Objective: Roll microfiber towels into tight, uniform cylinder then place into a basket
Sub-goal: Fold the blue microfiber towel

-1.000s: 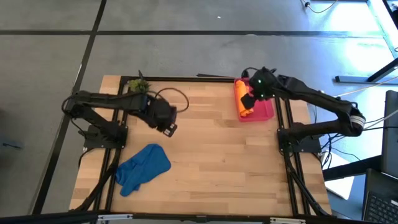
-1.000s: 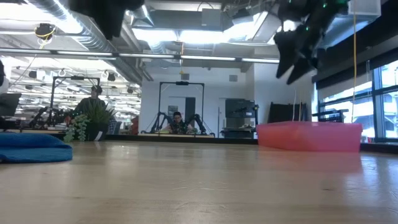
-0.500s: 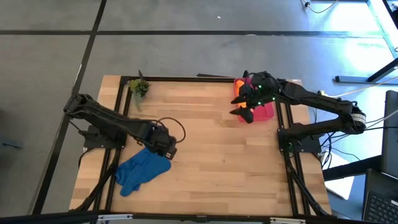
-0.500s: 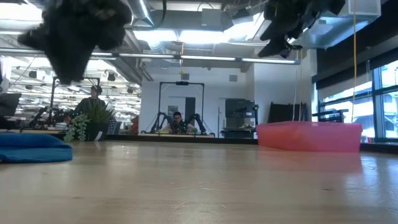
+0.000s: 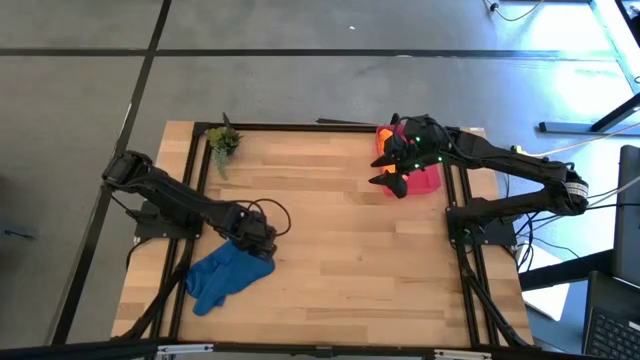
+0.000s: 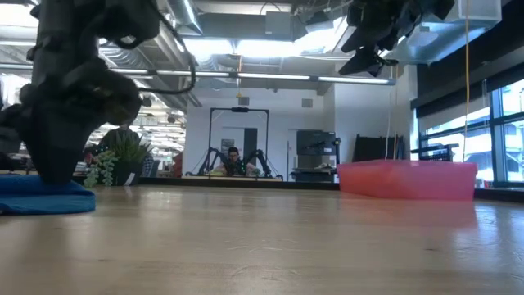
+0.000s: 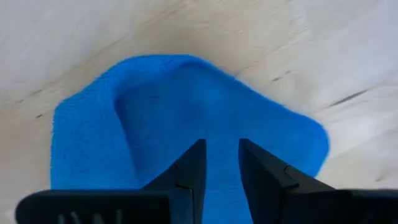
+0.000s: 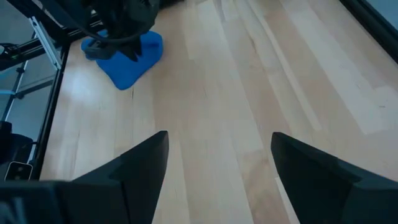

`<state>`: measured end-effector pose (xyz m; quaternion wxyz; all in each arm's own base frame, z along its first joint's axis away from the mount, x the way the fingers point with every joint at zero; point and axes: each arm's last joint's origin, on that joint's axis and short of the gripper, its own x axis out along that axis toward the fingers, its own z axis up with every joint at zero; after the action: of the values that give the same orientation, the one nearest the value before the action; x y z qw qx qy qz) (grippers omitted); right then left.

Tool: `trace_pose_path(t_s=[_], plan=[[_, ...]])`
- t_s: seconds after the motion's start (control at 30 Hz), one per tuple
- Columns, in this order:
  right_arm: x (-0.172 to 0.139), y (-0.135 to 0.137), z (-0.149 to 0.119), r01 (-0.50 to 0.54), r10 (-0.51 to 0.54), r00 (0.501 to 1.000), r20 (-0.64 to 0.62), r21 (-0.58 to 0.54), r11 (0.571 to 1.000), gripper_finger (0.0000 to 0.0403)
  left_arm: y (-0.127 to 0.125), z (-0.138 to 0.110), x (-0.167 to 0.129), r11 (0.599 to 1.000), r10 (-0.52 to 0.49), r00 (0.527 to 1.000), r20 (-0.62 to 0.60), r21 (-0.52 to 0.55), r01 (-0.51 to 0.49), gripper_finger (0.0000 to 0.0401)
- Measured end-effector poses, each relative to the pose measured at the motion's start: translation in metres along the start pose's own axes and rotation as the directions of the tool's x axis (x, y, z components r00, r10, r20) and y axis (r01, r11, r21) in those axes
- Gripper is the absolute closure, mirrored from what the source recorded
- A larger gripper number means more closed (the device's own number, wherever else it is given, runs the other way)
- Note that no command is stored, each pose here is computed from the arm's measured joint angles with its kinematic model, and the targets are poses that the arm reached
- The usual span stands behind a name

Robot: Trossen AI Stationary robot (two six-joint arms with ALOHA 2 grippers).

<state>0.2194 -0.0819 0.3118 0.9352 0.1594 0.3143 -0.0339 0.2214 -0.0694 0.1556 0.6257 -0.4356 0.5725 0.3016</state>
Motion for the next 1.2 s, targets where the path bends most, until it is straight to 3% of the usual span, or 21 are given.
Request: trace_pose_path(t_s=[0.2,0.43,0.77,0.87,1.0,1.2], plan=[[0.0,0.0,0.0,0.0,0.0,1.0,0.0,0.0,1.0,0.0118,0.011,0.0,0.01,1.0,0.024,0.998,0.051,-0.001,-0.024,0.0316],[0.0,0.0,0.0,0.0,0.0,1.0,0.0,0.0,1.0,0.0118,0.014,0.009,0.02,0.998,-0.056,0.983,0.174,0.005,0.056,0.0316],[0.0,0.0,0.0,0.0,0.0,1.0,0.0,0.0,1.0,0.0118,0.02,0.047,0.023,0.994,-0.107,0.919,0.38,0.071,0.087,0.0316],[0.0,0.0,0.0,0.0,0.0,1.0,0.0,-0.007,1.0,0.0118,0.018,0.055,0.02,0.988,-0.146,0.924,0.352,0.104,0.117,0.0316],[0.0,0.0,0.0,0.0,0.0,1.0,0.0,-0.028,1.0,0.0118,0.003,0.057,0.005,0.959,-0.225,0.941,0.252,0.23,0.168,0.0316],[0.0,0.001,0.0,-0.037,0.037,0.999,0.002,-0.056,0.998,0.0118,-0.012,0.035,-0.042,0.935,-0.197,0.95,0.243,0.337,0.108,0.0316]])
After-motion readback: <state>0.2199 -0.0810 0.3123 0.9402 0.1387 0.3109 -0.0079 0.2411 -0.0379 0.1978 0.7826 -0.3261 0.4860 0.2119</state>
